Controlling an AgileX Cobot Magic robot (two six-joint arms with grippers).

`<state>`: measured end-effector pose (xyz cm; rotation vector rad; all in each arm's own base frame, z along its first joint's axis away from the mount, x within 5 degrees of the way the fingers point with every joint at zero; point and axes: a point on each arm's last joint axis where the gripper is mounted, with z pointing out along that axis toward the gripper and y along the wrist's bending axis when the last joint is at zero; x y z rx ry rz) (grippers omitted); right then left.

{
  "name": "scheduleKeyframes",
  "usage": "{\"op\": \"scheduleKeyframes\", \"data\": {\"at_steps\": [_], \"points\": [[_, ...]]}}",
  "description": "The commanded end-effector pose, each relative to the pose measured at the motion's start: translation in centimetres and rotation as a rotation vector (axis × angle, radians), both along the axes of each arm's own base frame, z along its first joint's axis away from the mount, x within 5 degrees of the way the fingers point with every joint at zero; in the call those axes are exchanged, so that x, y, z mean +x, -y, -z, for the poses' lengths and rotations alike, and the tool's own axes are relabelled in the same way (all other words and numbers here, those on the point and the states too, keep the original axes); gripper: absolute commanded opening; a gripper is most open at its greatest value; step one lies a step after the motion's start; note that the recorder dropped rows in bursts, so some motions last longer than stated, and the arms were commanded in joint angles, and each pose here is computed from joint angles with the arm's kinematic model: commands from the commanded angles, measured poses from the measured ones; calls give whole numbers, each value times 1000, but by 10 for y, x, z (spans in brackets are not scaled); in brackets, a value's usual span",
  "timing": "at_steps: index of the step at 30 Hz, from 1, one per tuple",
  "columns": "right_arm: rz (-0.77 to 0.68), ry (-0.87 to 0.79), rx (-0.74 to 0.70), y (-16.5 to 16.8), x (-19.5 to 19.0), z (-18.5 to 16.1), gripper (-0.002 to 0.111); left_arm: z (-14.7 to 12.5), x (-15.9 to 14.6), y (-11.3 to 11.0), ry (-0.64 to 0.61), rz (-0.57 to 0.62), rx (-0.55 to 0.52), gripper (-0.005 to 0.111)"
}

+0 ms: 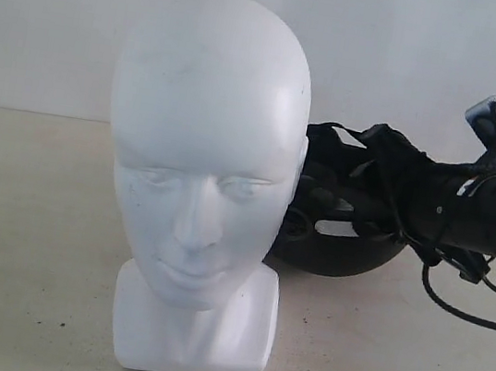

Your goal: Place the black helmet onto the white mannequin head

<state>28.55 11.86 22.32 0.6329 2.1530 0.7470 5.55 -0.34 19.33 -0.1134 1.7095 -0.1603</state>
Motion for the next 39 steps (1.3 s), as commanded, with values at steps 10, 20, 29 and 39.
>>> {"op": "scheduleKeyframes", "data": {"at_steps": [10,20,29,39], "points": [[-51,-25,-120,14,1,2,0,0,0,0,4,-1,-1,4],[-134,-146,-400,68,-20,-15,0,0,0,0,4,-1,-1,4],[-254,-168,-613,100,-40,-31,0,0,0,0,4,-1,-1,4],[-336,-139,-807,121,-42,-35,0,0,0,0,4,-1,-1,4]]}}
